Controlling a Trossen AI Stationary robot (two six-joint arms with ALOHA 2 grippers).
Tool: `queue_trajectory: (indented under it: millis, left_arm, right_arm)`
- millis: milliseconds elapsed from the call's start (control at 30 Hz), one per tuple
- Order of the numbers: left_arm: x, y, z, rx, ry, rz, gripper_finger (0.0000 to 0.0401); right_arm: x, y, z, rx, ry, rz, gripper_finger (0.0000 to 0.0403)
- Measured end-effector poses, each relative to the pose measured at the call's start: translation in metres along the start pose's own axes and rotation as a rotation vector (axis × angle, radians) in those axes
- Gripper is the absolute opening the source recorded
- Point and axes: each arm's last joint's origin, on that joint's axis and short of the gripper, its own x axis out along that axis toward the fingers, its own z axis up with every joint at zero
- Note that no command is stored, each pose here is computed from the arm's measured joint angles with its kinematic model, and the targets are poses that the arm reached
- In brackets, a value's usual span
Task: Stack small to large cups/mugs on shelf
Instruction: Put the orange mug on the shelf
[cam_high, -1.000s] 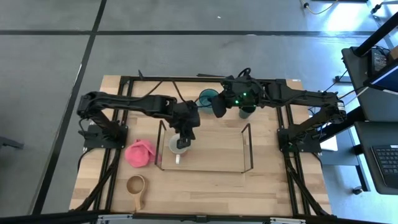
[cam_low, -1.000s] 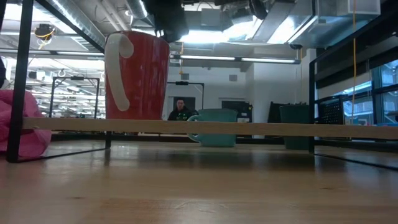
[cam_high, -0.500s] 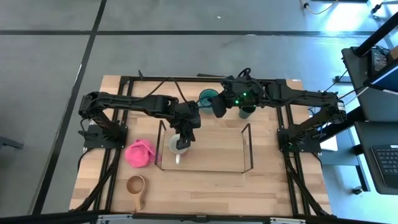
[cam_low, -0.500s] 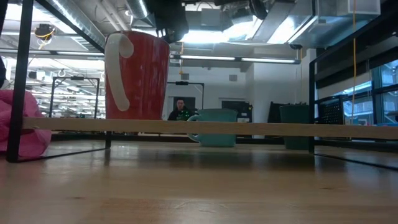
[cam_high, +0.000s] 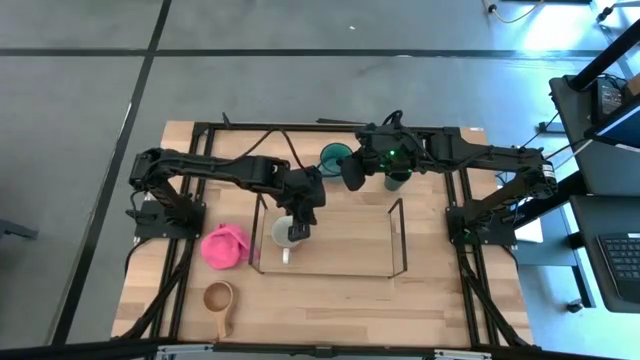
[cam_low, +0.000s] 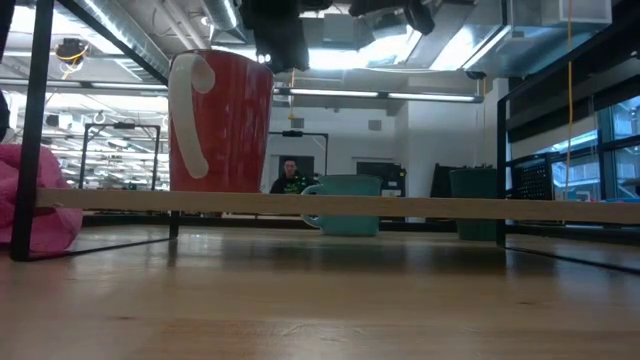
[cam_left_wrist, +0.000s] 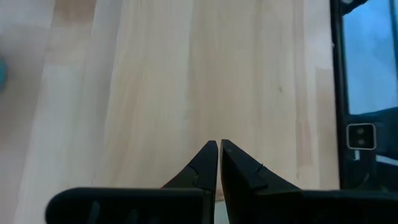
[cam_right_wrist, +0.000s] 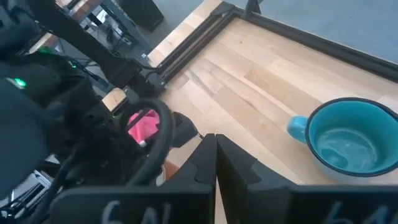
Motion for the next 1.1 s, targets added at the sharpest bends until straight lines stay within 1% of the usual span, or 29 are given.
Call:
queue_trajectory:
  millis: [67, 200, 333, 467, 567, 733, 867, 933, 1100]
  left_arm:
    - [-0.001, -0.001, 0.001, 0.003, -0.017, 0.016, 0.0014]
    - [-0.001, 0.000, 0.000, -0.006, -0.004, 0.030, 0.0014]
    - [-0.001, -0.001, -0.001, -0.015, 0.000, 0.050, 0.0014]
    - [-0.001, -0.001, -0.002, -0.019, 0.003, 0.055, 0.0014]
    - [-0.001, -0.002, -0.002, -0.018, 0.004, 0.053, 0.0014]
    - [-0.001, -0.002, -0.001, -0.008, -0.012, 0.061, 0.0014]
    - [-0.001, -0.002, 0.001, -0.006, -0.026, 0.062, 0.0014]
    - [0.000, -0.001, 0.000, -0.001, -0.019, 0.057, 0.0014]
    - [0.012, 0.001, -0.002, -0.009, 0.029, 0.066, 0.0014]
  right_arm:
    - [0.000, 0.000, 0.000, -0.004, -0.007, -0.010, 0.0010]
    - [-0.001, -0.002, 0.001, -0.006, -0.016, -0.022, 0.0010]
    - [-0.004, -0.005, 0.005, 0.008, -0.057, -0.062, 0.0010]
    - [-0.011, -0.008, 0.009, 0.014, -0.084, -0.081, 0.0010]
    - [-0.018, -0.013, 0.011, 0.002, -0.104, -0.119, 0.0010]
    - [-0.032, -0.015, 0.015, 0.013, -0.135, -0.110, 0.0010]
    - [-0.038, -0.016, 0.015, 0.012, -0.131, -0.108, 0.0010]
    - [-0.041, -0.017, 0.014, 0.011, -0.123, -0.114, 0.0010]
    - [-0.048, -0.020, 0.013, 0.011, -0.117, -0.133, 0.0010]
